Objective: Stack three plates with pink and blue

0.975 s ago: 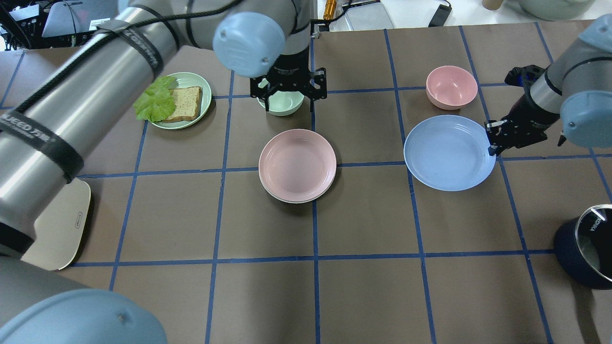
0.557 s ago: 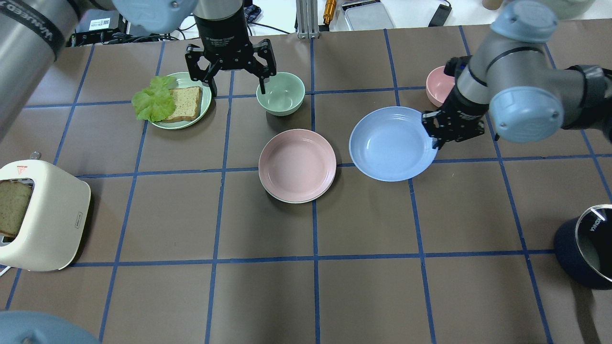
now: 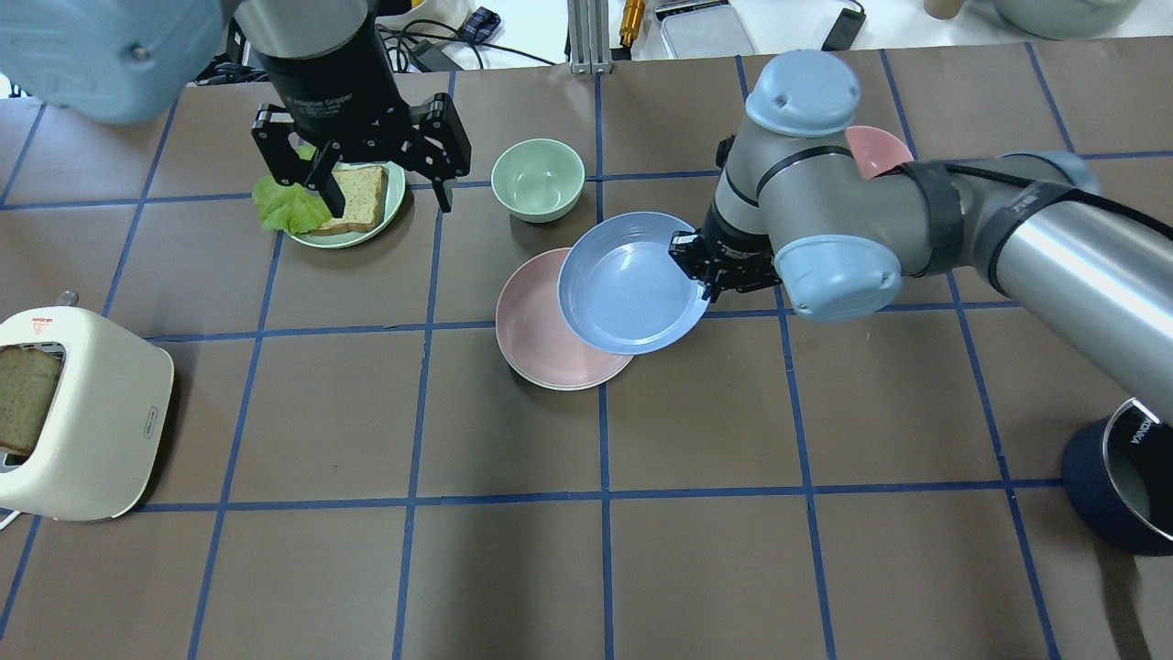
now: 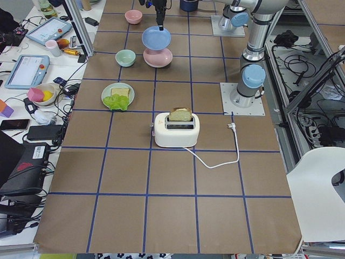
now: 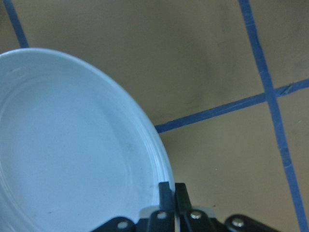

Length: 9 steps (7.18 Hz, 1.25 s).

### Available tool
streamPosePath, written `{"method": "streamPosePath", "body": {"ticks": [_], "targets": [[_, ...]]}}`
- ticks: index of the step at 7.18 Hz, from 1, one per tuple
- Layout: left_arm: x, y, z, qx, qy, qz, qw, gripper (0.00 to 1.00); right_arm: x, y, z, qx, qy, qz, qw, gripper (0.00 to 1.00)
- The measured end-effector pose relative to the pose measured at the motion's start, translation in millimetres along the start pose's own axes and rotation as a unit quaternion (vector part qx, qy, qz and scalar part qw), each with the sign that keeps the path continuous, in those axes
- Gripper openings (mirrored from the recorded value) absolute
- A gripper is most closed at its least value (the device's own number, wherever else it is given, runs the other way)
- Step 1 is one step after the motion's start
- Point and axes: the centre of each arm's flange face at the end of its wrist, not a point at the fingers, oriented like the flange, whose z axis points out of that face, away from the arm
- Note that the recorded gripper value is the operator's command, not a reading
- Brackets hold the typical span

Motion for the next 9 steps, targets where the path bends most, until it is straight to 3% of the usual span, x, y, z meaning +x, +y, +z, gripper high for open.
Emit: {"method": "streamPosePath", "body": {"ticks": [3,4,5,6,9], "targets": [[-40,8,26,0.048,0.021,0.008,0.9986,1.0,-30,19,22,-0.002,-0.001,0.017,0.9999,0.0],[-56,10,27,0.047,0.03,-0.002,0.9984,1.0,-37,24,26,-0.002,-0.002,0.015,0.9999,0.0],[-65,13,26,0.039,0.035,-0.008,0.9986,1.0,-41,26,28,-0.001,-0.003,0.013,0.9999,0.43],[-69,16,26,0.029,0.034,-0.012,0.9989,1.0,-44,29,30,-0.001,-0.003,0.01,0.9999,0.99],[-75,18,24,0.027,0.007,-0.008,0.9996,1.0,-42,18,27,0.004,-0.005,-0.001,1.0,1.0]]}}
